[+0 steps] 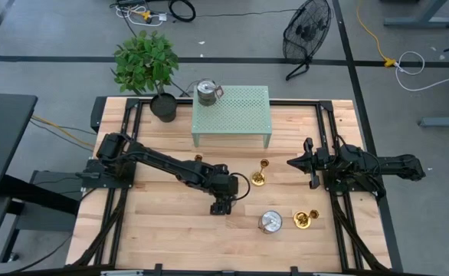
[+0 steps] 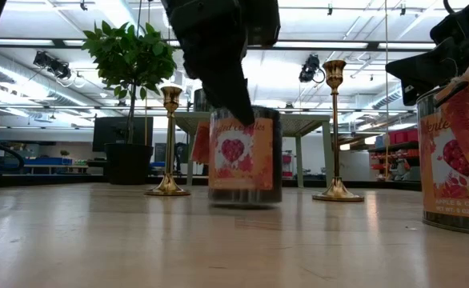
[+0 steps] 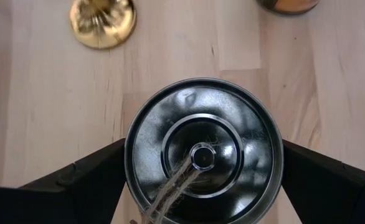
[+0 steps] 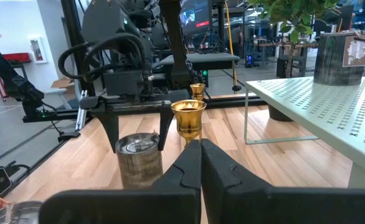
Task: Pick & Place candle stick holders
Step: Put the top silver scented candle on the shelf
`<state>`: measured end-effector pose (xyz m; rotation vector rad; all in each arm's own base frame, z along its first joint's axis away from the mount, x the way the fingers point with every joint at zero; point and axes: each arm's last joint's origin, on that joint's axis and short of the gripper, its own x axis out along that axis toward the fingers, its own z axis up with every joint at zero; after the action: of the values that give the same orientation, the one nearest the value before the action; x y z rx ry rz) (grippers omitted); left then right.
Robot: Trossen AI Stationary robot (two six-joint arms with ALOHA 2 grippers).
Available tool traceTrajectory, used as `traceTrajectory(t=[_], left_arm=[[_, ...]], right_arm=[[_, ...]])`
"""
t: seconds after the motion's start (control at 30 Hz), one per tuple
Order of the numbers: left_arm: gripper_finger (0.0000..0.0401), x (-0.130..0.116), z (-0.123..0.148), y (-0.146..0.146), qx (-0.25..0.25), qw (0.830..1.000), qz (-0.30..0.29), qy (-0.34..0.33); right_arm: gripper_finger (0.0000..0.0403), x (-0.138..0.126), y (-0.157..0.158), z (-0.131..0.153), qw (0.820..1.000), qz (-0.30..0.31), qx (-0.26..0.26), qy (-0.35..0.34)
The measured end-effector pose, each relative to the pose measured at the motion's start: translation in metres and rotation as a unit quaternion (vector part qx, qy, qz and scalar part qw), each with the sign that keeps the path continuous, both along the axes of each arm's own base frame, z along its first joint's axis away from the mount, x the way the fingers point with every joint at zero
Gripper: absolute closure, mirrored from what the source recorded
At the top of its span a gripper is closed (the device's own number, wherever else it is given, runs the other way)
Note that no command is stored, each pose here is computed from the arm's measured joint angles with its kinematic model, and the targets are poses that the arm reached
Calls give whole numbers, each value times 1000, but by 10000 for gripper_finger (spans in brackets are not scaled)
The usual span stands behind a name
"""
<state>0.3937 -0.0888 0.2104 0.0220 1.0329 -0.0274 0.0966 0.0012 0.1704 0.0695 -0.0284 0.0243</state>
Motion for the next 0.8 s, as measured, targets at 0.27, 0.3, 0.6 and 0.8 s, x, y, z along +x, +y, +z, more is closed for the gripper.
traceTrajectory(t=[0.27, 0.3, 0.6, 0.8], left_arm=[[19, 6, 24, -1, 0, 1000, 0, -12], [19, 7, 28, -1, 0, 1000, 0, -13], [19, 13, 62, -2, -5, 999, 1, -39], [19, 14, 82, -2, -8, 999, 1, -51]], right_arm=[[400, 0, 0, 0, 1000, 0, 0, 0], [400, 0, 0, 0, 1000, 0, 0, 0], [400, 0, 0, 0, 1000, 0, 0, 0], [400, 0, 0, 0, 1000, 0, 0, 0]])
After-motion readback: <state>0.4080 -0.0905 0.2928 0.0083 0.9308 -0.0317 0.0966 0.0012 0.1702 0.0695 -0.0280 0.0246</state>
